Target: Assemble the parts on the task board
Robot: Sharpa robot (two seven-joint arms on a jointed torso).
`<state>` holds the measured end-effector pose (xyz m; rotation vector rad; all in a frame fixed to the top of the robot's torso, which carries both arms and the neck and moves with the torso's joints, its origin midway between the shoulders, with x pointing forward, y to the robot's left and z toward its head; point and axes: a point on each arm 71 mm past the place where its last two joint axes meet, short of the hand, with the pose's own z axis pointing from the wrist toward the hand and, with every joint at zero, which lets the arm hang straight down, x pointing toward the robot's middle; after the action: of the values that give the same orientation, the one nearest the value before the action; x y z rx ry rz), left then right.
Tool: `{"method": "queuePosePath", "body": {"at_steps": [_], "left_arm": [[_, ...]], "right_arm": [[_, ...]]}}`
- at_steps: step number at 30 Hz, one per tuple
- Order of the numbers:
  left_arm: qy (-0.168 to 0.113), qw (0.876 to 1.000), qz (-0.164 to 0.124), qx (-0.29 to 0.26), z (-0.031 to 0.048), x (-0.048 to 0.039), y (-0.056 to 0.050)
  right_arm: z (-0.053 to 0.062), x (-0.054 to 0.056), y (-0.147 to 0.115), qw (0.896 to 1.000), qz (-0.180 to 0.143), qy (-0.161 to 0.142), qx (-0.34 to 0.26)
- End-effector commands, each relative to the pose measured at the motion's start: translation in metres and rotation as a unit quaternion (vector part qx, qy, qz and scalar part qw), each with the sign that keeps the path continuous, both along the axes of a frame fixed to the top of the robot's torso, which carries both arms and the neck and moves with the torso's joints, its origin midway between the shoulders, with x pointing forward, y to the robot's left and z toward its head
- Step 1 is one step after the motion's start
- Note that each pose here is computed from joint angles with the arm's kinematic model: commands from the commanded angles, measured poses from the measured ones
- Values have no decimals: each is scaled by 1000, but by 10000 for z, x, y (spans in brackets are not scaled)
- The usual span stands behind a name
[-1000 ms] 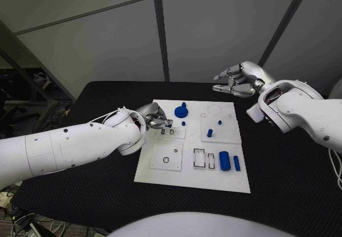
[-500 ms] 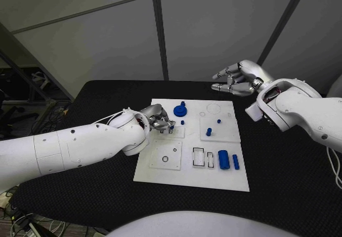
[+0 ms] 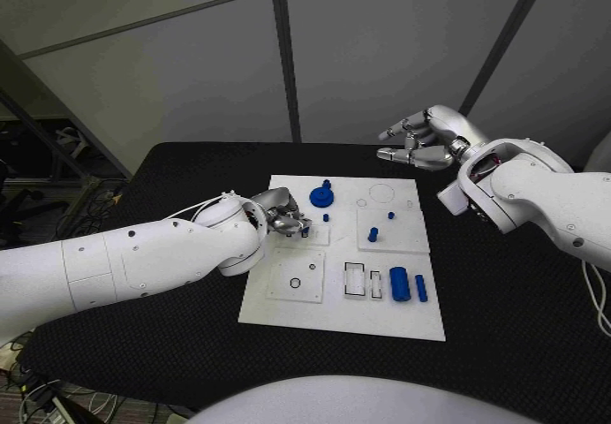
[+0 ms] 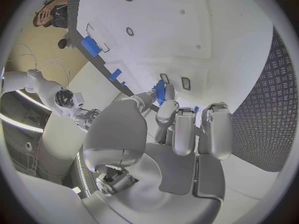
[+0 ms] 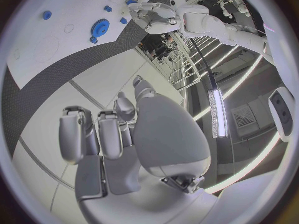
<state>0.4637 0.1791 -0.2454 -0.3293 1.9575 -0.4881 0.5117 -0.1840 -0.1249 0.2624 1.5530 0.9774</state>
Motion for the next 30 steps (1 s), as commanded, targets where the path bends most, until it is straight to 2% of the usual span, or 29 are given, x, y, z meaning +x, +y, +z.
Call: {"method": "queuePosePath", "body": {"at_steps": [1,30], "left_arm": [[10,1000,-13,16,-14,-4,-12],[26,999,-22,29,-37,-10,5]], "right_arm": [[16,-1,12,1000,5,-4,0],[12,4,10,1000,5,-3,-1]]}}
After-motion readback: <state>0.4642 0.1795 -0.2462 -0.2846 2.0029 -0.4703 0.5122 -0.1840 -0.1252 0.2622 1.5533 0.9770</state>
